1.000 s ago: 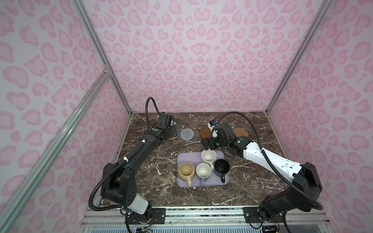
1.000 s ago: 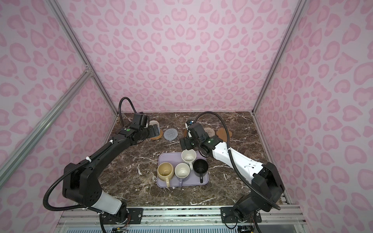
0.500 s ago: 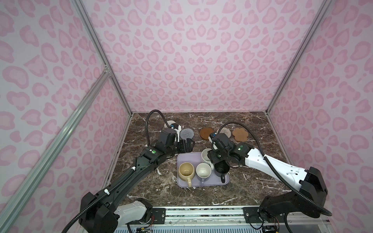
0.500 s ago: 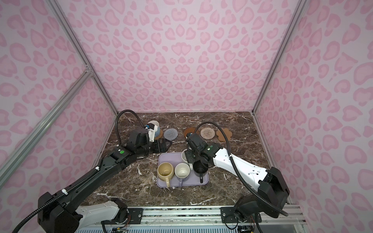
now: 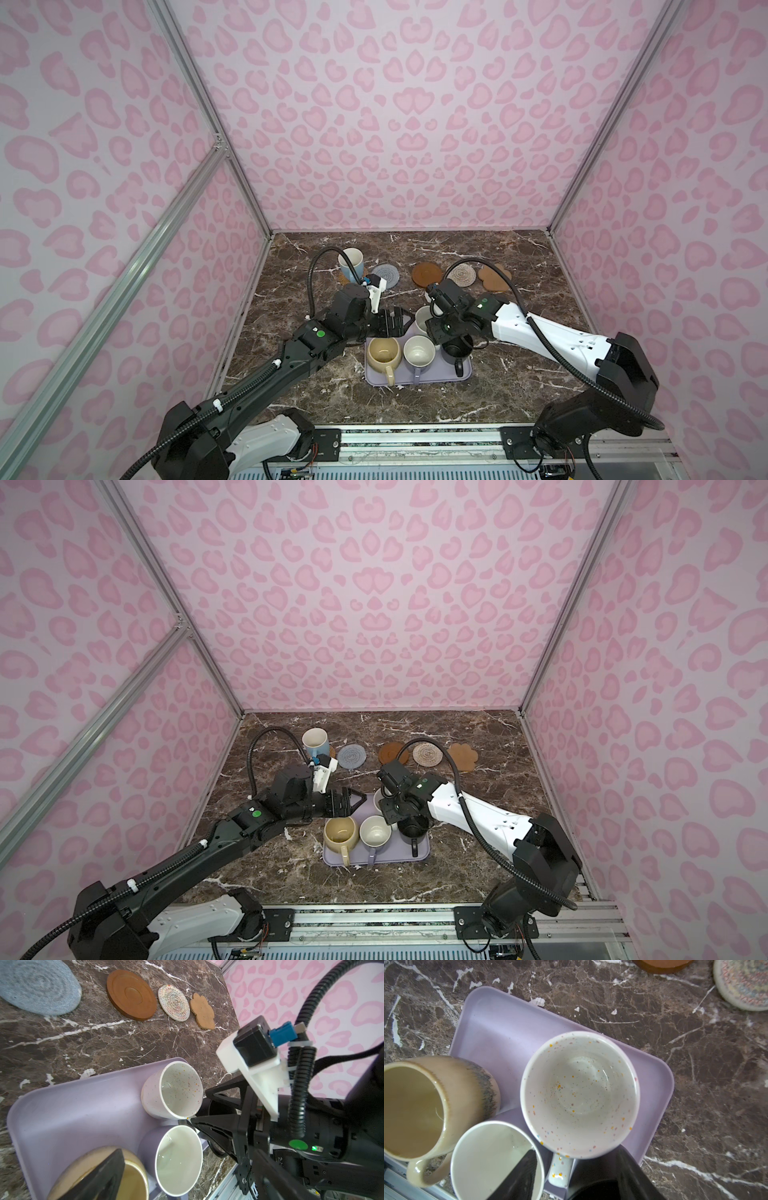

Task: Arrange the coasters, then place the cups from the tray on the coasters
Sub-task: 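Move the right gripper over the speckled white mug while left gripper nears tray, then close the right gripper on the speckled white mug and lift it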

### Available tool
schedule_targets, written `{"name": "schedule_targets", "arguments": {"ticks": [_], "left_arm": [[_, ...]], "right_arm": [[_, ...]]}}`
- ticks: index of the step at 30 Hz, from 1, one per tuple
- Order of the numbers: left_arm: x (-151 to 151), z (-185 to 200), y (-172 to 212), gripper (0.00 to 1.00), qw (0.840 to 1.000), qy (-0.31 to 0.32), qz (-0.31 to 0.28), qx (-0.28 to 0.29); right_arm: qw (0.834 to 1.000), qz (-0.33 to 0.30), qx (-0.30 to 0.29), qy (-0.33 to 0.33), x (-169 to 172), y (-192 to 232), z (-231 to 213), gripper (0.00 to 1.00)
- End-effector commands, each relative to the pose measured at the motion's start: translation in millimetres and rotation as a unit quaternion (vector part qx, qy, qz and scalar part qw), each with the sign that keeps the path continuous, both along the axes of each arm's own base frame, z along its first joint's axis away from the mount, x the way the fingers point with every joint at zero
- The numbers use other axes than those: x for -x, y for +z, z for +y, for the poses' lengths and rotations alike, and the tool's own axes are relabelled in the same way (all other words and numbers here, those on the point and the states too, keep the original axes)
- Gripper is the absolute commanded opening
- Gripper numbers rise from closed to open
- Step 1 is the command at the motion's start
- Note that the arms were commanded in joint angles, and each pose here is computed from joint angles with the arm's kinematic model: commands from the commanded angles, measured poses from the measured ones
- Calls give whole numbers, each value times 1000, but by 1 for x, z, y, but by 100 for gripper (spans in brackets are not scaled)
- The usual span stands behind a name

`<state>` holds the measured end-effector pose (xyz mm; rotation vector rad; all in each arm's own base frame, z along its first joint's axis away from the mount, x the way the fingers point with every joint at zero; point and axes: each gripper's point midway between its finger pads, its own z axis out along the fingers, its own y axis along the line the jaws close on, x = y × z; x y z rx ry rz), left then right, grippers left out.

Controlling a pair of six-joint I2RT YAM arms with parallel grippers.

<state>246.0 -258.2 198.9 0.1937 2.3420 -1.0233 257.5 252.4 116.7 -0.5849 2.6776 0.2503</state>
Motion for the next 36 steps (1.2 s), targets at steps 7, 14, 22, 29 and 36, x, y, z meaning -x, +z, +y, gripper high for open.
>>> {"name": "schedule_targets", "arguments": {"ticks": [7,14,22,29,36], "left_arm": [[-1,-16,-3,97,999,-7,-4,33],[-1,-20,-10,97,1000,-10,3,28],[-5,-22,-16,97,999,5,5,39],[-7,-23,-24,97,999,15,10,40],[-7,-23,-26,97,999,14,12,35]], "right_arm": [[999,29,18,7,6,-18,-1,62],[1000,21,12,5,2,-17,0,64],[1000,5,20,-1,3,-11,-8,67],[1000,4,13,4,1,-12,-3,68],[1000,7,16,6,-2,-20,0,63]]}}
